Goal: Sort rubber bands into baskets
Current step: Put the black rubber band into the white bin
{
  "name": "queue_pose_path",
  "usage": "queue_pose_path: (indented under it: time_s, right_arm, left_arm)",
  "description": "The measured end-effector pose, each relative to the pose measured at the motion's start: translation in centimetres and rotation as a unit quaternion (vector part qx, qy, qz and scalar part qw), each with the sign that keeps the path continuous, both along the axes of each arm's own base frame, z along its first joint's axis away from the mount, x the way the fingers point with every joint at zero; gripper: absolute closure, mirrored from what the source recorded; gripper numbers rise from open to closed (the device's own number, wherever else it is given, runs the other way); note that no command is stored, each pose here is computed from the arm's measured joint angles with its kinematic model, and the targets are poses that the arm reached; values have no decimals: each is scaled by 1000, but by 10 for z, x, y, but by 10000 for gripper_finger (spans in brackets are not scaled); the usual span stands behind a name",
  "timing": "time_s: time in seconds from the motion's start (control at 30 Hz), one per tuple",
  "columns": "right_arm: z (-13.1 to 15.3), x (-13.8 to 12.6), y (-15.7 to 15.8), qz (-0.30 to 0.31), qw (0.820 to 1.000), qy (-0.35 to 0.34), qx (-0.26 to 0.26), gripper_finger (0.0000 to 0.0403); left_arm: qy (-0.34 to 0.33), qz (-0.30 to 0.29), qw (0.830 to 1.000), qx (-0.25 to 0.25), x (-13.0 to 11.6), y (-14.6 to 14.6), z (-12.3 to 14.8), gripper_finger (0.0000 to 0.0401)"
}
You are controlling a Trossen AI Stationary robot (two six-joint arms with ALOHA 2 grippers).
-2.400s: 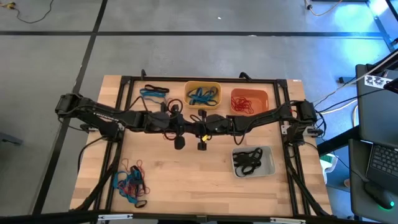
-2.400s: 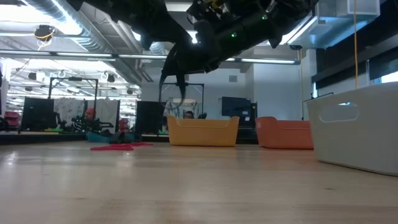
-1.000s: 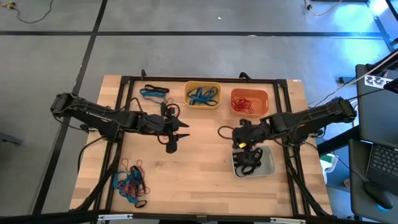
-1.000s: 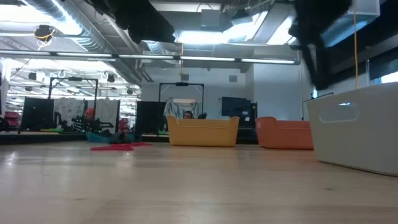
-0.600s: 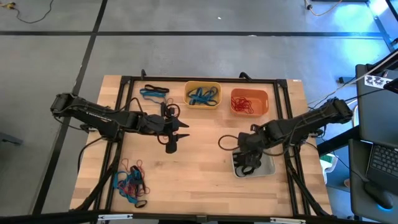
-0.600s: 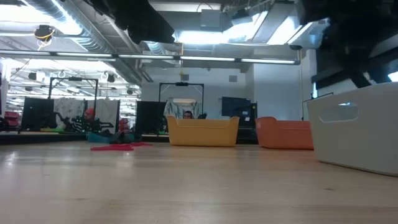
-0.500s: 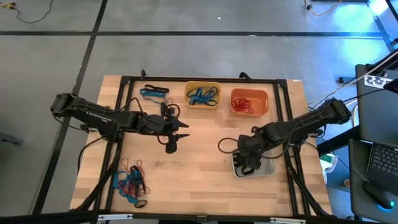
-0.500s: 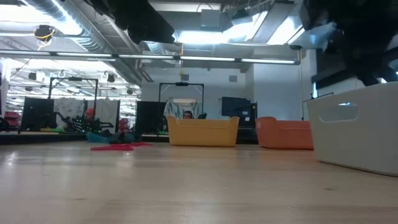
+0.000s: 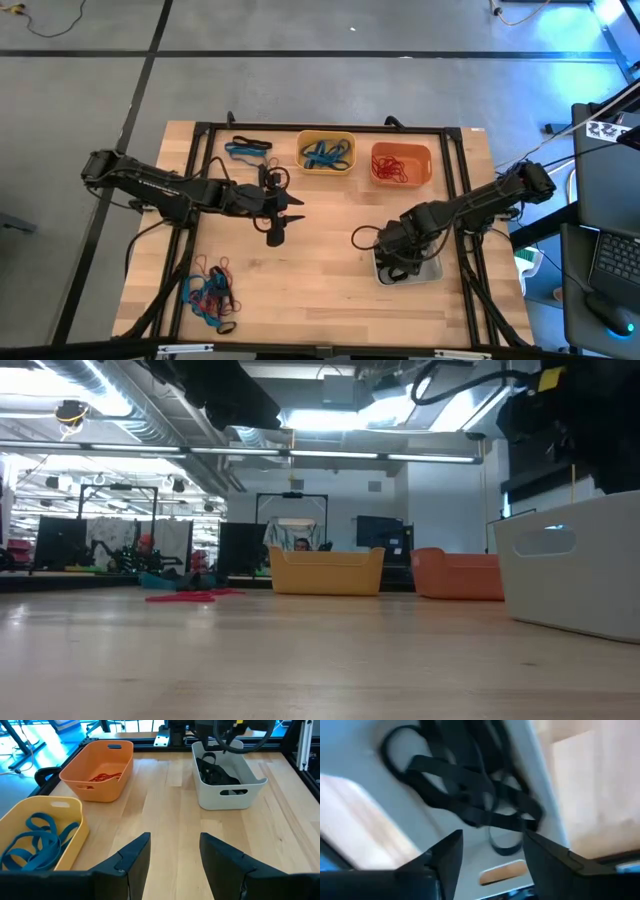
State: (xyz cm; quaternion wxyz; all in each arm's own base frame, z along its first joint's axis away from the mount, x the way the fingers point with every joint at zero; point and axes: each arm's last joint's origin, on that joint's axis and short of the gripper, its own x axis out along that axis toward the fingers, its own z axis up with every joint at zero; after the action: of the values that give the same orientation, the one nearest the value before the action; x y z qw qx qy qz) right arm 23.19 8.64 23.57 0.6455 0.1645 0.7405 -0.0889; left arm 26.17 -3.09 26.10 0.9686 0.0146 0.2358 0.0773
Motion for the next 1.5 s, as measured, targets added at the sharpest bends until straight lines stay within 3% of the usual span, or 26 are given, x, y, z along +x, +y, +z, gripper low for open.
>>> queue_pose_path:
  time_s: [0.17,0.33,0.47,0.67,0.93,1.23,1.5]
  right_arm:
    - [5,5,-8,1,1000,-6,19,197]
    - [24,17,-15,35,998,-60,8,215]
    - [42,31,-19,72,985,-143,-58,220]
    - [49,51,-21,126,943,-257,-171,220]
    - [33,66,-22,140,899,-332,-248,219]
    - [5,71,-21,135,874,-393,-253,219]
    - [4,75,-28,124,866,-409,-259,219]
  left_arm:
    - [2,0,1000,1,0,0,0,233]
    - [39,7,999,6,-4,2,-7,233]
    - [59,34,998,-3,-6,9,-10,233]
    - [96,134,986,-11,-12,27,-18,233]
    - [129,287,948,-38,-26,53,-27,233]
    - [143,412,897,-74,-45,82,-55,233]
    - [167,462,864,-112,-63,102,-77,233]
